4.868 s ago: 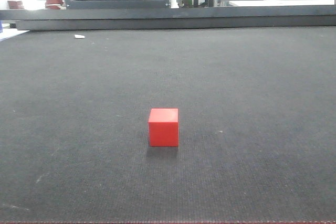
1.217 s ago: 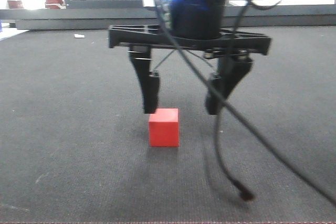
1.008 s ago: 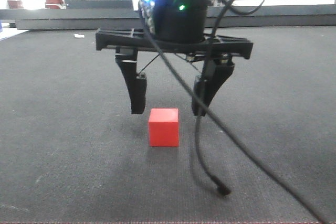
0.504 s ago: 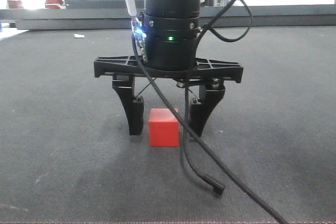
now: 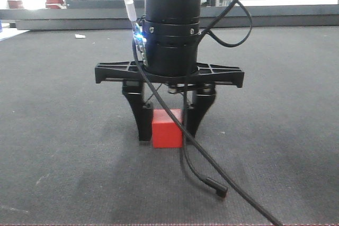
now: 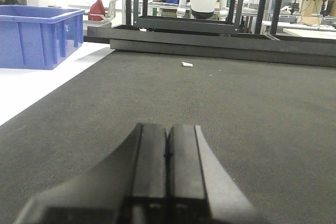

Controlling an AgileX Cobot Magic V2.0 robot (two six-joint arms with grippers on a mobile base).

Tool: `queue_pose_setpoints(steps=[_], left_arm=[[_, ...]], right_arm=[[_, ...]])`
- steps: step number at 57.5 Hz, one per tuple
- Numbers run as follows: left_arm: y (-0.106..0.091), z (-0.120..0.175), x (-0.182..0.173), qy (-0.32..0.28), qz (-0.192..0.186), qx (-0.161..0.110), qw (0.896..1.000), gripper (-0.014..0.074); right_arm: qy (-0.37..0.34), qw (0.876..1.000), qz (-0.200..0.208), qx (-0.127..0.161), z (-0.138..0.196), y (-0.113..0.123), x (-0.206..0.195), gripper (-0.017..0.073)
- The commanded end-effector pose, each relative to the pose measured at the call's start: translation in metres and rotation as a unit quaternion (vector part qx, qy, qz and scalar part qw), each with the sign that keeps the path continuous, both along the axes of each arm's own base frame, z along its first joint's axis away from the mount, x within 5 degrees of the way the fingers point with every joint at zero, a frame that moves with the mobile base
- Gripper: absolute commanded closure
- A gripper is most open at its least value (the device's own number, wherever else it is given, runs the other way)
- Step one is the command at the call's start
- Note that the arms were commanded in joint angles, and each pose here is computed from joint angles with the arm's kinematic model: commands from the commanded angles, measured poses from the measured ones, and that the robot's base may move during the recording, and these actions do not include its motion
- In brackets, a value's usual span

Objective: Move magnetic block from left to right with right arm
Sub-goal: 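Close the right gripper on the red cube and lift it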

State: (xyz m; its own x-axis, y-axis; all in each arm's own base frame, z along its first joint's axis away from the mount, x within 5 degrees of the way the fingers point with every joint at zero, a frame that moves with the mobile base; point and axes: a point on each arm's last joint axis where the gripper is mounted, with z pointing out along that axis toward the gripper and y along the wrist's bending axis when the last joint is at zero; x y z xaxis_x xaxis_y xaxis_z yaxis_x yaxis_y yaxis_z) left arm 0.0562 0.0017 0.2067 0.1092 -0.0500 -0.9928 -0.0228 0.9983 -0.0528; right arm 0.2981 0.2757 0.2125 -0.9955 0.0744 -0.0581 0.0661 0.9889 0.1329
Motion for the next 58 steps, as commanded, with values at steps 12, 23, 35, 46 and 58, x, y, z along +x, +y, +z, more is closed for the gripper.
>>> queue_pose_setpoints(steps=[12,23,35,46,58], left_arm=[[0.000,0.006,-0.002,-0.045,0.001,-0.002,0.999,0.0720],[0.000,0.006,-0.002,-0.045,0.001,-0.002,0.999,0.0720],[0.000,0.006,-0.002,-0.045,0.001,-0.002,0.999,0.0720],[0.000,0.006,-0.002,-0.045,0.001,-0.002,0.999,0.0720],[0.000,0.006,-0.002,-0.045,0.001,-0.002,0.999,0.0720]], right_arm=[[-0.034,0.999,0.005,0.019,0.031,-0.002,-0.002,0.0331],[-0.067,0.997,0.034,0.011,0.050,-0.010,-0.005,0.0331],[-0.132,0.989,0.068,0.003,0.079,-0.040,-0.013,0.0331],[-0.173,0.981,0.084,0.009,0.086,-0.084,-0.029,0.0331],[-0.221,0.973,0.060,0.014,0.091,-0.155,-0.054,0.0331]])
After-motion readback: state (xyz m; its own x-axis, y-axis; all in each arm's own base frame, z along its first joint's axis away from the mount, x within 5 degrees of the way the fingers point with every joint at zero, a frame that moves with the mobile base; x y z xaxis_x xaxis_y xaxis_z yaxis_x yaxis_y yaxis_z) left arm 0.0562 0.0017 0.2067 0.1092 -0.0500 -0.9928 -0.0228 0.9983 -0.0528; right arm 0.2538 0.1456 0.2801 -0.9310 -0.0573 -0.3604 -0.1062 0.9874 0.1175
